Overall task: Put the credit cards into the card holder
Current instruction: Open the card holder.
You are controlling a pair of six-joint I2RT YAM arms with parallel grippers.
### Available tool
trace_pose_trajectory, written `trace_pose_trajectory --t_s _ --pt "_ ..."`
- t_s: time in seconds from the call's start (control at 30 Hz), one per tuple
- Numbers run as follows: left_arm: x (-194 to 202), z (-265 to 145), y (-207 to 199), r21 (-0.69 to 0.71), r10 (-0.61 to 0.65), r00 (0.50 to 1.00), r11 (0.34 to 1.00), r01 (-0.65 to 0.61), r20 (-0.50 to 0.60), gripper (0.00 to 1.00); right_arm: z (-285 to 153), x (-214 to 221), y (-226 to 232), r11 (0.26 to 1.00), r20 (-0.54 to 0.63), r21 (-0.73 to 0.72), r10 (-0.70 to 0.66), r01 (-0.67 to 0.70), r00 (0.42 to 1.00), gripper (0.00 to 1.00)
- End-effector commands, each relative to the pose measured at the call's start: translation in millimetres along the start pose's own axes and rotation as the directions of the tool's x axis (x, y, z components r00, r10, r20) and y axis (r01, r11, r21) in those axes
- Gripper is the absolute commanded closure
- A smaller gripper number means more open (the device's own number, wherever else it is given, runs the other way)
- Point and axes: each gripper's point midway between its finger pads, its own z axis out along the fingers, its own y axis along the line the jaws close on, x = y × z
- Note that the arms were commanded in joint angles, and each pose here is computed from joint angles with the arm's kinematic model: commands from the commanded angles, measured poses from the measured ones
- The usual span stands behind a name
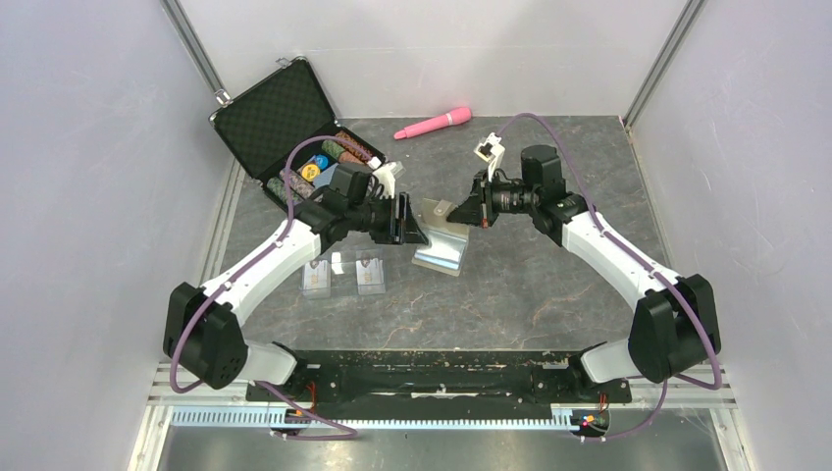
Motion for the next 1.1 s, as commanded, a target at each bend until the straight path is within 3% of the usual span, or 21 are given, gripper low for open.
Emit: trace_pose_trajectory --t_s 0.0,0.4,0.5,0.57,0.67,0.83,1.07 --pt "-14.0 -9.4 -1.6 -0.061 0.093 0.995 0.994 -0.091 0.036 0.43 -4.0 -5.0 4.6 0.999 0.021 -0.005 -0.042 0.042 0.999 1.00" --pt "-6.6 7.4 -10.0 -0.020 0.109 0.994 0.994 -0.109 -0.002 0.51 -3.3 -2.5 3.6 0.999 0.015 -0.007 -0.035 0.035 0.999 1.00" --pt "-6.9 10.3 -13.0 0.001 0.107 0.994 0.994 -0.107 -0.005 0.62 -2.9 -1.2 2.9 0.999 0.013 -0.006 -0.032 0.032 0.999 1.00" --pt "-8.9 10.8 -13.8 0.003 0.109 0.994 0.994 -0.109 0.001 0.77 -2.8 -0.6 2.0 0.999 0.012 -0.003 -0.032 0.032 0.999 1.00" --pt "-13.3 8.7 -14.2 -0.012 0.118 0.993 0.993 -0.118 0.015 0.83 -2.3 0.8 1.0 1.000 0.008 -0.001 -0.029 0.029 1.000 1.00" --pt "-18.6 3.1 -8.6 -0.073 0.147 0.989 0.987 -0.145 0.019 0.80 -2.3 3.4 -0.8 1.000 0.000 0.004 -0.027 0.027 1.000 1.00" --pt "-12.3 7.7 -11.7 -0.062 0.178 0.984 0.982 -0.179 -0.019 0.62 -2.2 2.2 0.3 1.000 0.001 -0.001 -0.029 0.029 1.000 1.00"
